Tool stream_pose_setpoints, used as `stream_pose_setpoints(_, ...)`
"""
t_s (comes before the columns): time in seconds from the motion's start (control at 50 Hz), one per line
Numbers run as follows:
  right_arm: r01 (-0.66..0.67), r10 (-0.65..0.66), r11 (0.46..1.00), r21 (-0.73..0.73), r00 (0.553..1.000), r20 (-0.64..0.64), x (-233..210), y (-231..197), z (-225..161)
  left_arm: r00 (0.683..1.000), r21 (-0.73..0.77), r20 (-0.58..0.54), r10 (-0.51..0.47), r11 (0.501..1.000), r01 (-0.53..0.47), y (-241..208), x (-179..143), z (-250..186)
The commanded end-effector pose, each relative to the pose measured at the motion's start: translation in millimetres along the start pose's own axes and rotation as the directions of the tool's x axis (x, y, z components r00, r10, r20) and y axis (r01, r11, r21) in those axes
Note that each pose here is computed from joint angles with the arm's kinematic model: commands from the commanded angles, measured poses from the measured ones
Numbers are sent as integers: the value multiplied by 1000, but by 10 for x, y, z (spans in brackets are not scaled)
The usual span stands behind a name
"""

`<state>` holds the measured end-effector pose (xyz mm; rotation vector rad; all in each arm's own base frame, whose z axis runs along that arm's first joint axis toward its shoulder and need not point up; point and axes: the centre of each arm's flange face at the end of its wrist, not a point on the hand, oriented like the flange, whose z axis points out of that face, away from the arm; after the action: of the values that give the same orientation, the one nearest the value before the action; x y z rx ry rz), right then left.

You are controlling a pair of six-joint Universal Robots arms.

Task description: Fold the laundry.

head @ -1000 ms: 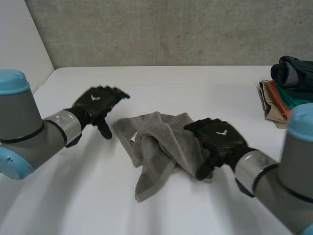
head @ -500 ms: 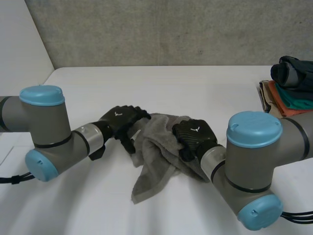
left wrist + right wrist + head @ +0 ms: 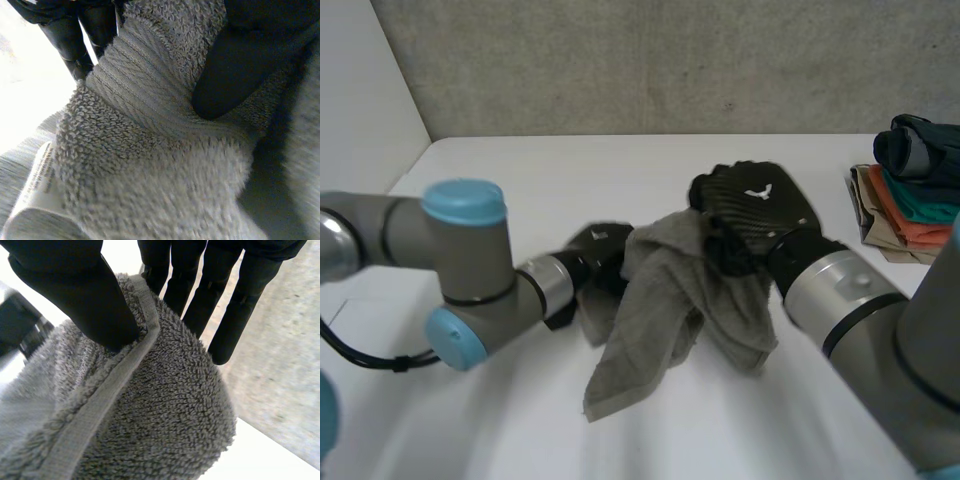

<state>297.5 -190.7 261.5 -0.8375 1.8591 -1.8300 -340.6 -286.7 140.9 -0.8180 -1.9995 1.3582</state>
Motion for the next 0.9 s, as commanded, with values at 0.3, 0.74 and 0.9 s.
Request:
stream_pose_setpoints(0.3,215,-240,964,-157,956,-166,794,273,510,966,160,200,166,967,-199,-988,-122,-820)
stream_pose_setpoints(0.74,391,-175,852,347,839,-516,1284,-851,1345,733,493,586,345,566,-661,-2205,-490,-310)
stream_pose_setpoints(0.9,361,-198,886,292,862,-466,1103,-783,1088,799,542,523,296,609,-580,-2136,-316,-603)
